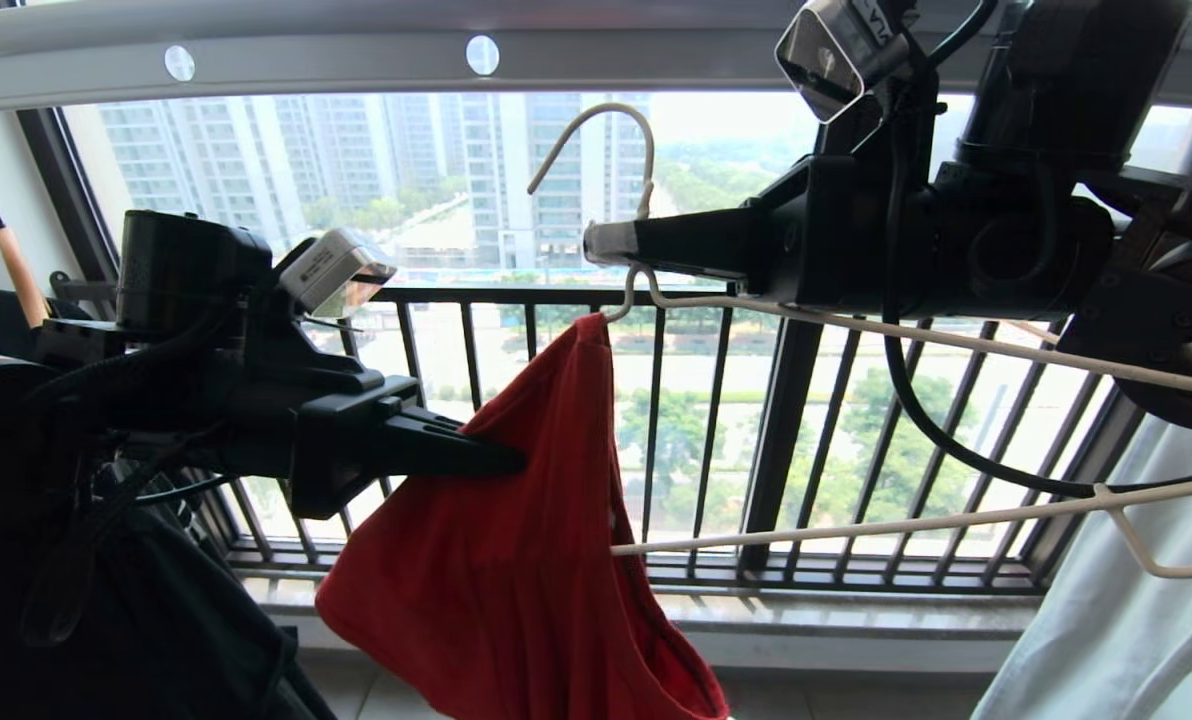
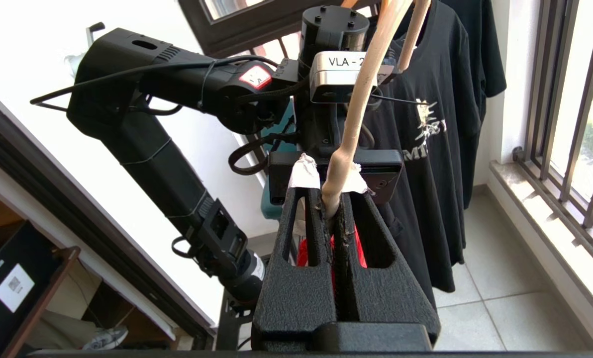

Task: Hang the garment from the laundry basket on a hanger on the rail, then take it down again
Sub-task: Hang the clothes on the clothes rack

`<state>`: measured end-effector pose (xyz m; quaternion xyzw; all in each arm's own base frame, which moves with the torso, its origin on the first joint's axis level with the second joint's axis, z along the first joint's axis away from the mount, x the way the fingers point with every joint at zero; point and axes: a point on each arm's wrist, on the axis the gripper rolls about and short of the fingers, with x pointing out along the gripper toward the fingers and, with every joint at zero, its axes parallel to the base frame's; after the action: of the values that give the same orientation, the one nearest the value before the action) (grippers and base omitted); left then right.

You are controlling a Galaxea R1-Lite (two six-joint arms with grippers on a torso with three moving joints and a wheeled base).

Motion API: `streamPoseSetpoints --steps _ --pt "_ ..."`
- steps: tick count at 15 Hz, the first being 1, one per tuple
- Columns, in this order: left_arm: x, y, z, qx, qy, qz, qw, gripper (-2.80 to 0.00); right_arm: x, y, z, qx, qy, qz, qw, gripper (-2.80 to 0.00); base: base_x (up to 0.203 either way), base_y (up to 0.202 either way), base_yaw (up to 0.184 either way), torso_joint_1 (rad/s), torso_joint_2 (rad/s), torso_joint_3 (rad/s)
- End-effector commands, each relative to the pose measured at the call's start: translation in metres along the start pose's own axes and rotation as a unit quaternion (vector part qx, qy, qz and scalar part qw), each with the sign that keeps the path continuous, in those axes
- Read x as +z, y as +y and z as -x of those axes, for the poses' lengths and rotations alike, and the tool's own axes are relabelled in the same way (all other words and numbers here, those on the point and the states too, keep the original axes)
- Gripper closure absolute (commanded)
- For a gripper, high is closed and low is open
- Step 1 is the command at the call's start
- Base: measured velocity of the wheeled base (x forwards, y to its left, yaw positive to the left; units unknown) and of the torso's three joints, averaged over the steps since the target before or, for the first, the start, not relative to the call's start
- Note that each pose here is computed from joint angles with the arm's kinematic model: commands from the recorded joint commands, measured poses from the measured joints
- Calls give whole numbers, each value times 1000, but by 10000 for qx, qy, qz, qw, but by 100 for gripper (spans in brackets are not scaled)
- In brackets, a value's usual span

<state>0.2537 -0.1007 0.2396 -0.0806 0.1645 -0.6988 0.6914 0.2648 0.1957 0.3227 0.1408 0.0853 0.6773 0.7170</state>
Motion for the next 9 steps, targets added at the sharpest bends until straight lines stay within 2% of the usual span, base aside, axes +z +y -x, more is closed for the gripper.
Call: streamPoseSetpoints --steps 1,2,6,9 --pt "0 -1 0 -33 -5 -14 10000 0 0 0 0 27 4 13 10000 0 0 0 0 0 0 0" --pt "0 -1 0 -22 -6 -13 10000 0 0 0 0 27 4 13 10000 -280 0 0 0 0 0 0" --pt "1 -3 1 -16 -12 -26 10000 0 -1 0 0 13 7 13 10000 -280 0 0 0 0 0 0" --pt "4 -9 4 141 -41 -109 9998 0 -5 -4 6 -204 -6 -7 9998 -280 0 0 0 0 0 0"
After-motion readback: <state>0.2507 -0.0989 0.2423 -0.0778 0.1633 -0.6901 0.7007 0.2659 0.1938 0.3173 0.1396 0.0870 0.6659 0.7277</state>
